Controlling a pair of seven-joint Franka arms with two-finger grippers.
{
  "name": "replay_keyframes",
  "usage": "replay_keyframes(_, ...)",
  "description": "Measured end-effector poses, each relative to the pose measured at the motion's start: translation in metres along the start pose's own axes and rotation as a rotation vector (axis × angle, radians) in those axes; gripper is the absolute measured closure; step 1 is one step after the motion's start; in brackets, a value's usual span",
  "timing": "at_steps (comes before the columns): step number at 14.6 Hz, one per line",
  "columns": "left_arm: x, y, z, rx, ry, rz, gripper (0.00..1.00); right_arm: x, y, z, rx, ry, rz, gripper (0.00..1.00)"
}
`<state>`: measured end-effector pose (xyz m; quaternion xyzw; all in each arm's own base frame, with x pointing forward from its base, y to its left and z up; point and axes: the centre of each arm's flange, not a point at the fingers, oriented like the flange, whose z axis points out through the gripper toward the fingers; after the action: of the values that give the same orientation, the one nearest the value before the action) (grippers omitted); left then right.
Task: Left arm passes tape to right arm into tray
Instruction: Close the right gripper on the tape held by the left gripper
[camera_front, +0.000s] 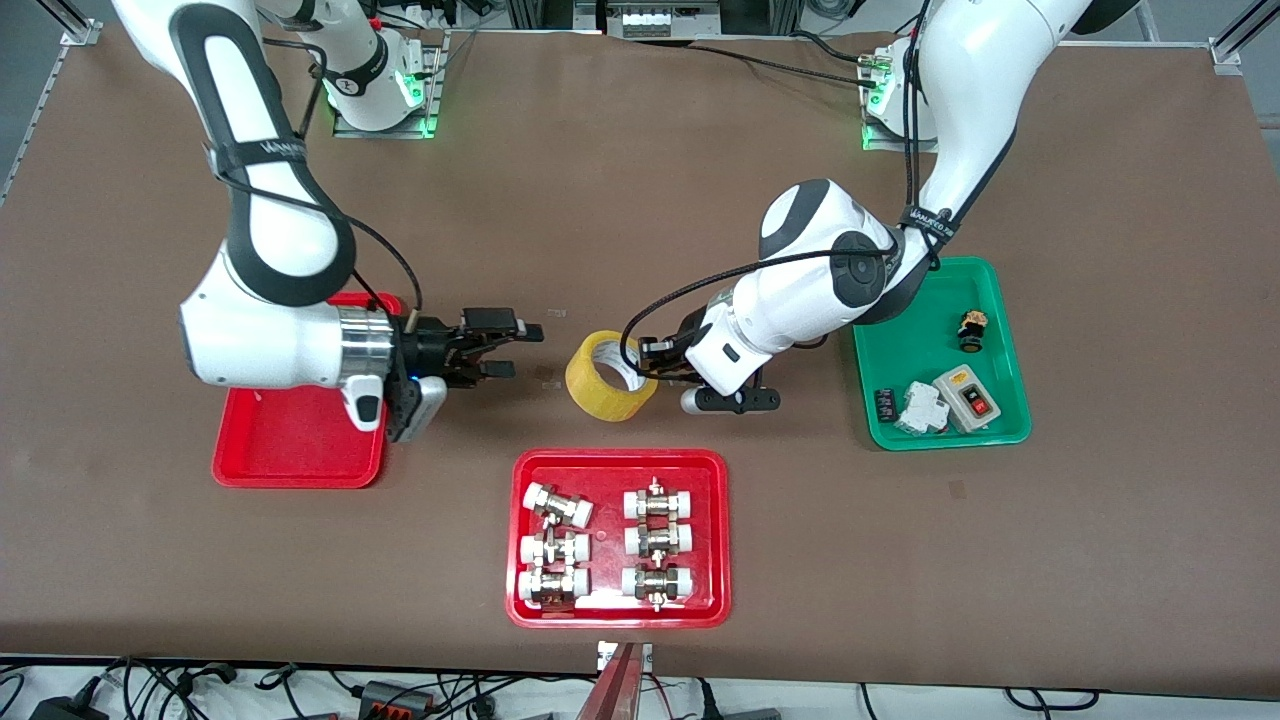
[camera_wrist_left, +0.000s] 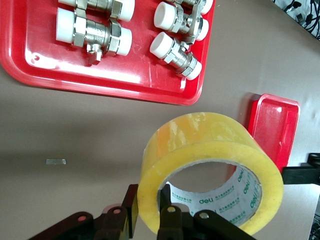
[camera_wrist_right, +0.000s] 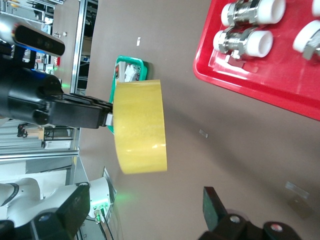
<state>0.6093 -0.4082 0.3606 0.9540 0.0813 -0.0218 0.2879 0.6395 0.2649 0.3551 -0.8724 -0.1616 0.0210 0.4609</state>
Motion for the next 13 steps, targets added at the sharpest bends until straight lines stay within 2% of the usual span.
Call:
replay_keyframes(3, 0.0, 0.0, 0.0, 0.0, 0.0, 0.0, 0.79, 0.009, 0.002, 0.013, 0.002, -0.004, -0.049, 0.0)
replay_keyframes(6, 0.0, 0.0, 0.0, 0.0, 0.0, -0.001, 0.79, 0.016, -0.002, 0.025, -0.01, 0.016, -0.09, 0.0)
replay_keyframes(13, 0.0, 0.0, 0.001, 0.0, -0.001, -0.001, 0.79, 0.023, -0.009, 0.037, 0.009, 0.058, -0.088, 0.0)
